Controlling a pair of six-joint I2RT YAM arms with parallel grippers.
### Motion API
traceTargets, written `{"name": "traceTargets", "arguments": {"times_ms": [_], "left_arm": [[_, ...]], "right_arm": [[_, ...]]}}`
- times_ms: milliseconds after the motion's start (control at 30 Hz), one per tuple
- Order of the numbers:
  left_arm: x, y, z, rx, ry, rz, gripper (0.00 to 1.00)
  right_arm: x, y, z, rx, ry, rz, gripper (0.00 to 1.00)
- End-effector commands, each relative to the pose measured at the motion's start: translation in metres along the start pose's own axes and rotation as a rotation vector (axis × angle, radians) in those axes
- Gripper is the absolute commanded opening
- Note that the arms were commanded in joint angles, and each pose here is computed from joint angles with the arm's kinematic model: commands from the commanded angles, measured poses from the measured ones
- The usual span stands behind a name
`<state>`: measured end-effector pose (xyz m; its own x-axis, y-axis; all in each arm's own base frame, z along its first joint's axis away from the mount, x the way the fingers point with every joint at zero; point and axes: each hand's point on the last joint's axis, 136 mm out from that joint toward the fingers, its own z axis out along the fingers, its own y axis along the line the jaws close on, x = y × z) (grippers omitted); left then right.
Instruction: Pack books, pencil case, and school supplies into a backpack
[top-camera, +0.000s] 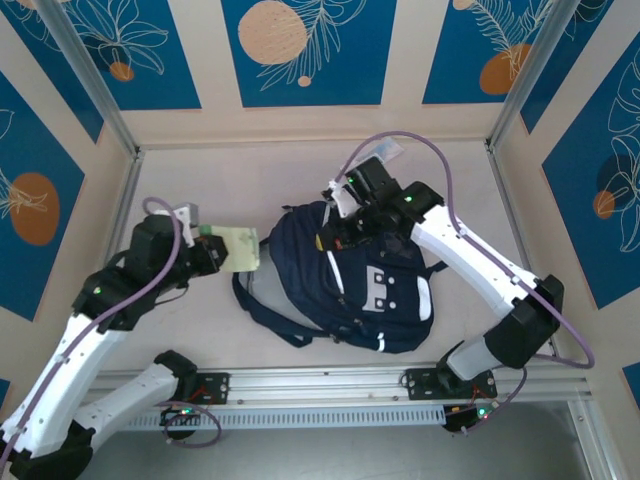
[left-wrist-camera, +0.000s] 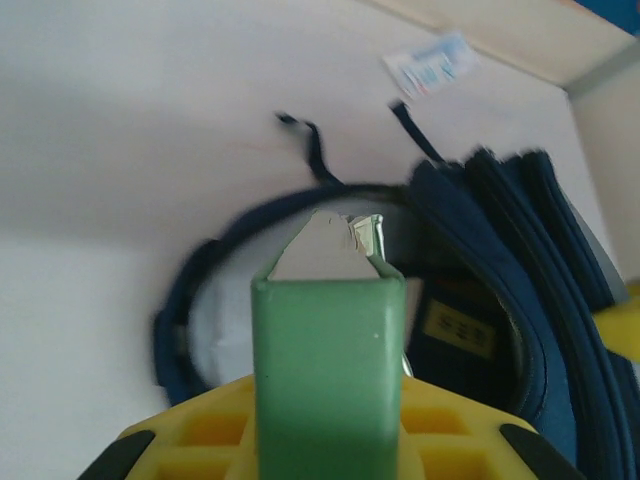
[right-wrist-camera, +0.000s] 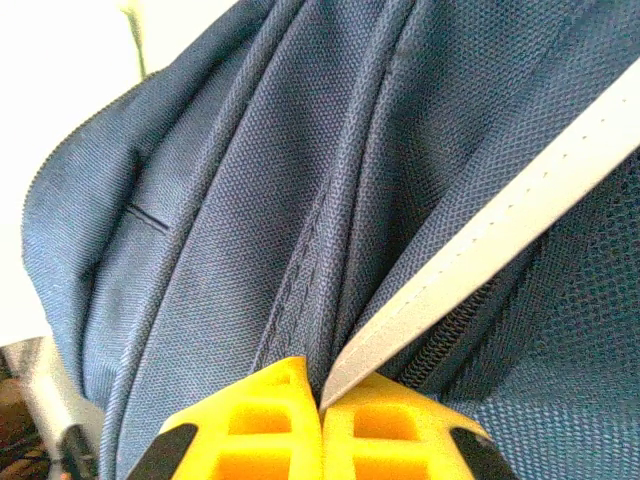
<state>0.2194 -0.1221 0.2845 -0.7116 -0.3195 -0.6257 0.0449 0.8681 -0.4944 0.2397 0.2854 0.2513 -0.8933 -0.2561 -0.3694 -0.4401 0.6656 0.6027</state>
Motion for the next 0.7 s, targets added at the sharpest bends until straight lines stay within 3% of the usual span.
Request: {"name": "traceTargets", "arguments": {"times_ms": [0,133,233,433,667], "left_arm": [[0.005,-0.053,0.010,0.294,0.064,-0.073,0.00],[0.022,-0.066,0.024,0.400,0.147,-0.121,0.00],[0.027,-0.066,0.032,0.439,0.146,-0.194,0.00],[0.029,-0.070,0.056,0.506,0.145,-0.328,0.00],[0.026,-0.080,0.083,0.492,0.172,-0.283,0.00]], "right_arm": [[-0.029,0.039,-0.052,-0.275,-0.188,-0.077,0.00],[-0.031,0.037,-0.076,-0.347,-0.287,-0.026,0.00],[-0.026,0.046,-0.090,-0.467,-0.307,-0.059,0.00],[-0.024,0.039,-0.102,-0.545,-0.356,-0.029,0.00],[-0.020,0.039,-0.108,-0.586,-0.362,-0.031,0.00]]}}
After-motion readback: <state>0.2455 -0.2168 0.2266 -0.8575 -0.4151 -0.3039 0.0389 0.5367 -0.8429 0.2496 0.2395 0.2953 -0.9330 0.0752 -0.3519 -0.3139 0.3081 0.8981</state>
